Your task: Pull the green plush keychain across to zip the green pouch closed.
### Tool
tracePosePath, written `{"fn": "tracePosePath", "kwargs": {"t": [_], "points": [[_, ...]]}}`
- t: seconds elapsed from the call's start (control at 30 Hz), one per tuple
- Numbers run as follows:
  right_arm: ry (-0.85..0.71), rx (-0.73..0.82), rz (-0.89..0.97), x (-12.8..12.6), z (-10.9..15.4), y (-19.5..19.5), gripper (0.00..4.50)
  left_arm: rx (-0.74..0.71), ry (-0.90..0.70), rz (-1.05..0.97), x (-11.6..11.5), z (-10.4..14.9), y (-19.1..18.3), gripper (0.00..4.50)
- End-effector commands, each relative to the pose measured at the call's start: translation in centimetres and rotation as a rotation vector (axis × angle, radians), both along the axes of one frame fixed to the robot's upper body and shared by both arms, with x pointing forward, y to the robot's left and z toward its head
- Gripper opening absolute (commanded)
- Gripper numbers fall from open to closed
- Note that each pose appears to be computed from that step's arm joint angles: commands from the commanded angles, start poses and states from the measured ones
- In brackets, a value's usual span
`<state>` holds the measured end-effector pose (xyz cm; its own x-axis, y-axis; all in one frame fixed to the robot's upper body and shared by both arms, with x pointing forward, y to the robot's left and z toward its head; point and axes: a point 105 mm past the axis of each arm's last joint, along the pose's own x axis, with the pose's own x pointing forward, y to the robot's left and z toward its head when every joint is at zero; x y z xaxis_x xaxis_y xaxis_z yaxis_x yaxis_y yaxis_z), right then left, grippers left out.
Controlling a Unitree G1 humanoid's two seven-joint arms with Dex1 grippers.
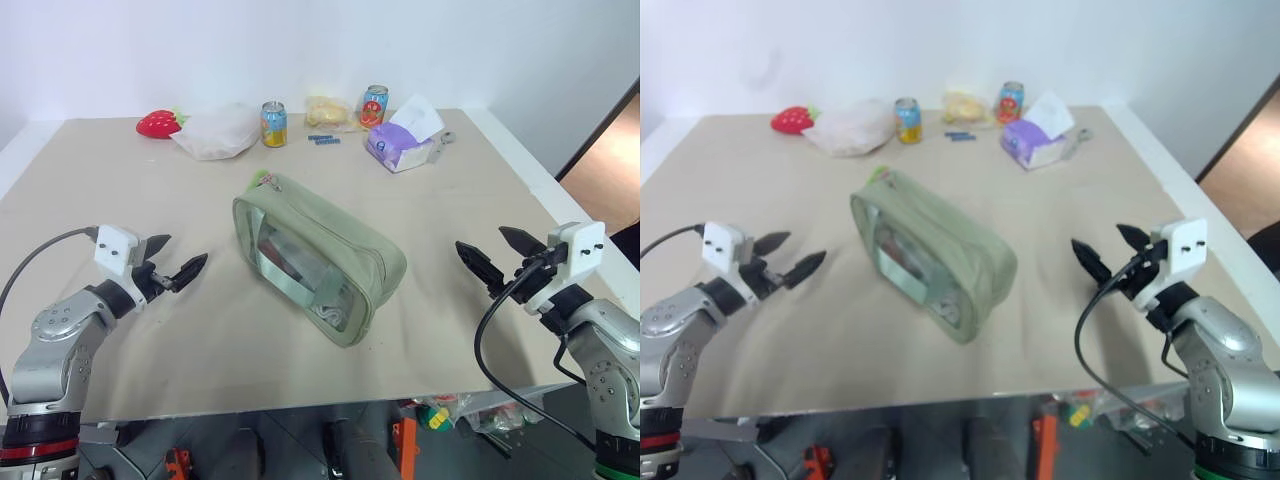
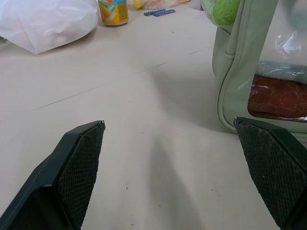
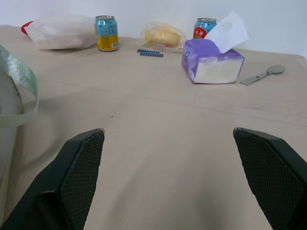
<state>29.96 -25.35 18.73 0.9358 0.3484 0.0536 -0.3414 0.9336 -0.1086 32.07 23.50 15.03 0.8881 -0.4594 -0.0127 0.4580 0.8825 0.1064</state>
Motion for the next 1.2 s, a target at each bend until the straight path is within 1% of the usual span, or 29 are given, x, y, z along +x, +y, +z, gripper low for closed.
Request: {"fn": "tracePosePath", "kwargs": {"t": [0.03, 0.13, 0.47, 0.5, 0.6, 0.63, 0.7, 0.77, 0.8, 0.9, 0.97, 1.03, 1.07, 1.2], "points": [[-0.073, -0.028, 0.017, 0.1, 2.1, 0.8, 4.47, 0.02, -0.075, 0.009, 0.1, 1.9, 0.4, 4.48], [-0.091, -0.031, 0.015, 0.6, 2.5, 1.0, 4.47, -0.009, -0.082, -0.027, -0.1, 2.1, -0.2, 4.48], [-0.067, -0.031, 0.025, 0.4, 2.1, 1.3, 4.47, -0.029, -0.071, -0.089, -0.1, 2.5, -0.7, 4.48], [-0.062, -0.032, 0.024, 0.3, 2.0, 1.2, 4.47, -0.03, -0.073, -0.115, -0.2, 2.8, -1.3, 4.48], [-0.055, -0.033, 0.019, 0.3, 2.0, 1.1, 4.47, -0.02, -0.108, -0.259, -1.2, 4.6, -3.9, 4.48], [-0.061, -0.019, 0.014, 0.5, 2.3, 1.0, 4.47, -0.037, -0.116, -0.314, -1.7, 5.6, -4.6, 4.48], [-0.079, 0.009, 0.025, 0.7, 3.4, 1.1, 4.47, -0.036, -0.116, -0.465, -3.6, 7.2, -6.1, 4.48], [-0.1, 0.046, 0.055, 0.9, 4.9, 1.4, 4.47, -0.019, -0.078, -0.617, -5.8, 7.9, -7.6, 4.48], [-0.104, 0.057, 0.067, 0.9, 5.4, 1.6, 4.47, -0.014, -0.063, -0.655, -6.4, 8.0, -8.0, 4.48], [-0.103, 0.065, 0.237, 0.4, 7.5, 4.4, 4.47, 0.001, 0.021, -0.835, -8.8, 7.8, -10.1, 4.48], [-0.07, 0.057, 0.385, -0.4, 8.0, 7.2, 4.47, -0.006, 0.056, -0.9, -9.6, 7.7, -10.9, 4.48], [-0.014, 0.043, 0.508, -1.5, 7.5, 9.5, 4.47, -0.008, 0.067, -0.926, -9.5, 7.6, -11.3, 4.48], [0.009, 0.039, 0.541, -1.8, 7.2, 10.1, 4.47, -0.008, 0.07, -0.934, -9.5, 7.6, -11.4, 4.48], [0.088, 0.004, 0.558, -2.0, 4.6, 10.7, 4.47, 0.01, 0.056, -0.957, -9.1, 7.5, -12.1, 4.48]]}}
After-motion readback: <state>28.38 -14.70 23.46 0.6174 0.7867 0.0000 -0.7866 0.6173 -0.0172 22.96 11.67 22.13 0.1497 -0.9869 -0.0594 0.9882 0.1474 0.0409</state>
